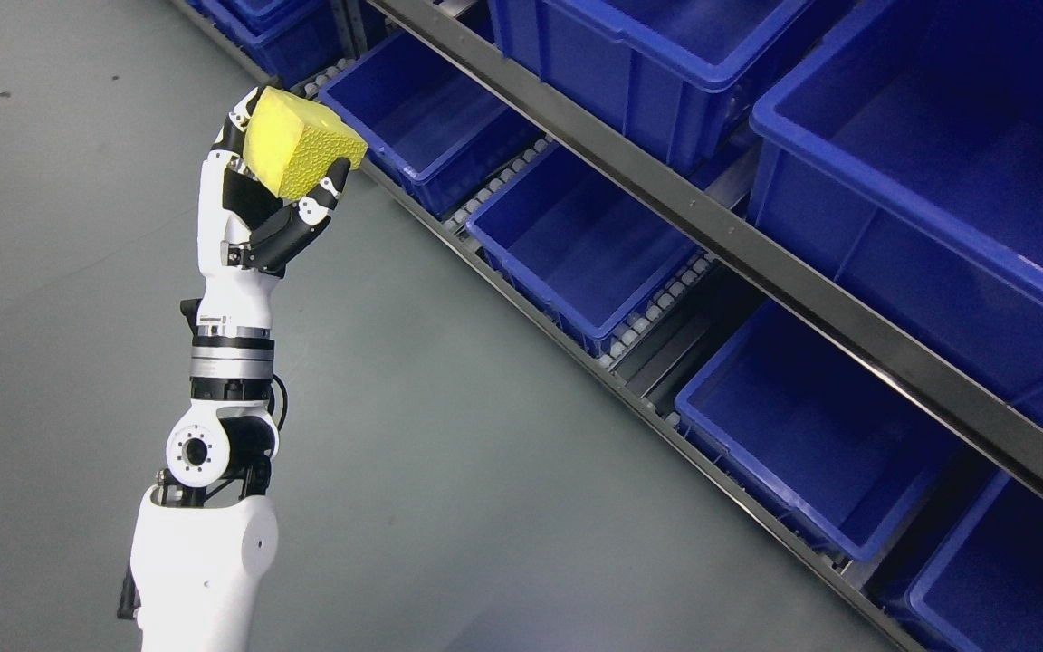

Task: Move yellow foam block to right shelf middle
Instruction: 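Hold the cube raised in the left hand while turning toward the bins, then extend the left hand over a blue bin and release the cube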

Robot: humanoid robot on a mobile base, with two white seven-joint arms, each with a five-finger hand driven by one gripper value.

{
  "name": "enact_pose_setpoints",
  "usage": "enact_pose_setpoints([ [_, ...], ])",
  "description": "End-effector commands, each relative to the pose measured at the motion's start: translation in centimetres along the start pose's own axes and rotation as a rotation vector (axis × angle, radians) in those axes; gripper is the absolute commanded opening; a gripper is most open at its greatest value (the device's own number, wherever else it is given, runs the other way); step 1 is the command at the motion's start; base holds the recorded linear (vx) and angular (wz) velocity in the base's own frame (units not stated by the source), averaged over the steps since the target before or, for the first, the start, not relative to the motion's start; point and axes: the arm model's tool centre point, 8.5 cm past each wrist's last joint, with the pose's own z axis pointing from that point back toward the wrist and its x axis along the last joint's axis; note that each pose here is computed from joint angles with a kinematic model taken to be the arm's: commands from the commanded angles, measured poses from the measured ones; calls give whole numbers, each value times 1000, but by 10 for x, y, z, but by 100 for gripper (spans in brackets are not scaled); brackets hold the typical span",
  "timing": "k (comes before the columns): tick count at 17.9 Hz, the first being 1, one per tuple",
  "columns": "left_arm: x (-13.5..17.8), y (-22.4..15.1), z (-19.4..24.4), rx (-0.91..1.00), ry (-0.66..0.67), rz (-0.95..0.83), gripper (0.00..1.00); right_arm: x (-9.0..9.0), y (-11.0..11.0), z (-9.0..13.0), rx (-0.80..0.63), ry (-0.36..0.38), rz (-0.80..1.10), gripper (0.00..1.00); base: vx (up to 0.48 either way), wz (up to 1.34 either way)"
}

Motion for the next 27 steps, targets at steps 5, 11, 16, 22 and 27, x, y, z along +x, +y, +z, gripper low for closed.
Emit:
enact_pose_setpoints([
  [5, 23, -21, -11, -77, -95, 0, 48, 6, -11, -1, -18, -17, 5, 100, 339, -352],
  [11, 47, -41, -29, -137, -205, 13, 48, 6, -11, -1, -18, -17, 5, 100, 205, -285],
  [16, 62, -59, -79, -196, -109, -1, 49, 6, -11, -1, -18, -17, 5, 100, 102, -172],
  [22, 38, -53, -175, -181, 160, -170, 50, 6, -11, -1, -18, -17, 6, 100, 21, -24],
  [27, 22, -47, -192, -166, 230, -210, 61, 6, -11, -1, -18, -17, 5, 100, -5, -1],
])
